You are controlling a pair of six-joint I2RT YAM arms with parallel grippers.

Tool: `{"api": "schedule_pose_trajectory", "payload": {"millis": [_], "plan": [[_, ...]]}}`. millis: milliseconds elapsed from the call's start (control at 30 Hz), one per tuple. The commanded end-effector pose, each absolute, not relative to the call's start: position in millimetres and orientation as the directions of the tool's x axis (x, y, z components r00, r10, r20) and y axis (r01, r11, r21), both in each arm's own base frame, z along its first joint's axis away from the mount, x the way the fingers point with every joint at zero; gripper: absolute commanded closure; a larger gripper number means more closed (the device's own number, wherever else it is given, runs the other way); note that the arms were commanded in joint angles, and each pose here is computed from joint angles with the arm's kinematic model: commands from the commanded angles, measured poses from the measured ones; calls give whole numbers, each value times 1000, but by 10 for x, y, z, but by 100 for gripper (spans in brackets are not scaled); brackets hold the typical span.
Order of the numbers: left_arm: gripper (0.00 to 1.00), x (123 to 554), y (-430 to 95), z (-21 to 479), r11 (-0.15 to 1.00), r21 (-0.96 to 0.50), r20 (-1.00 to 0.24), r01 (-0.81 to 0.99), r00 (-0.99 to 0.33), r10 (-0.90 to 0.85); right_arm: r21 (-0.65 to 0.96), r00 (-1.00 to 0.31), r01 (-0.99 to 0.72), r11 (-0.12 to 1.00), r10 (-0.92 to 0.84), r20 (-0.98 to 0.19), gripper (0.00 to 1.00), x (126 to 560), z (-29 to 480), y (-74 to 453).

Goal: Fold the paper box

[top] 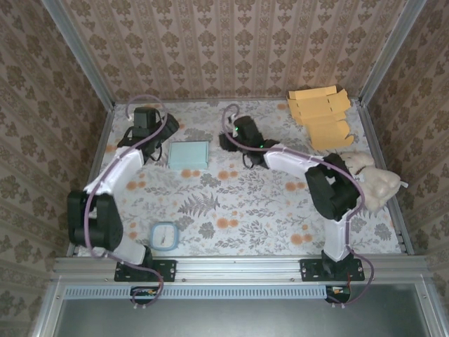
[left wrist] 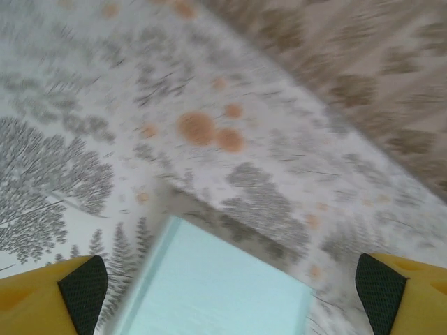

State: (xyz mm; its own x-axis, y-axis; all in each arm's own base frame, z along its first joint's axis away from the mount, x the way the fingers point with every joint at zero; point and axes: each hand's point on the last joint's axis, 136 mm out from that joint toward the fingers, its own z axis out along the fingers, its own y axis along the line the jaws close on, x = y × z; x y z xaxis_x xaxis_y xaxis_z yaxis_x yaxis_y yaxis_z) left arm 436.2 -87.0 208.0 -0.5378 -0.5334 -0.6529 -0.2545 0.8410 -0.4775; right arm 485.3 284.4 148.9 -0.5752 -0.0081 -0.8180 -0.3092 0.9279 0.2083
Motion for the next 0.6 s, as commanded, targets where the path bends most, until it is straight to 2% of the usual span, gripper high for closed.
{"api": "schedule_pose_trajectory", "payload": {"millis": [0,167,300,567], "plan": [[4,3947,-1107,2150,938,-306,-734,-165,-586,-343,-25,-610,-196,980,-141,-780,50,4993,1551,2042],[4,3528,-1746,2060,961,-271,-755,59,-633,-174,-154,-684,-35,987,-136,-717,49,5280,1610,1016],[4,3319,-2001,1939,959,-223,-799,173,-596,-78,-249,-741,34,968,-143,-656,49,5412,1465,331],[4,3132,-2180,1825,934,-219,-839,281,-544,-33,-371,-848,39,928,-166,-504,49,5556,1013,-462]]}}
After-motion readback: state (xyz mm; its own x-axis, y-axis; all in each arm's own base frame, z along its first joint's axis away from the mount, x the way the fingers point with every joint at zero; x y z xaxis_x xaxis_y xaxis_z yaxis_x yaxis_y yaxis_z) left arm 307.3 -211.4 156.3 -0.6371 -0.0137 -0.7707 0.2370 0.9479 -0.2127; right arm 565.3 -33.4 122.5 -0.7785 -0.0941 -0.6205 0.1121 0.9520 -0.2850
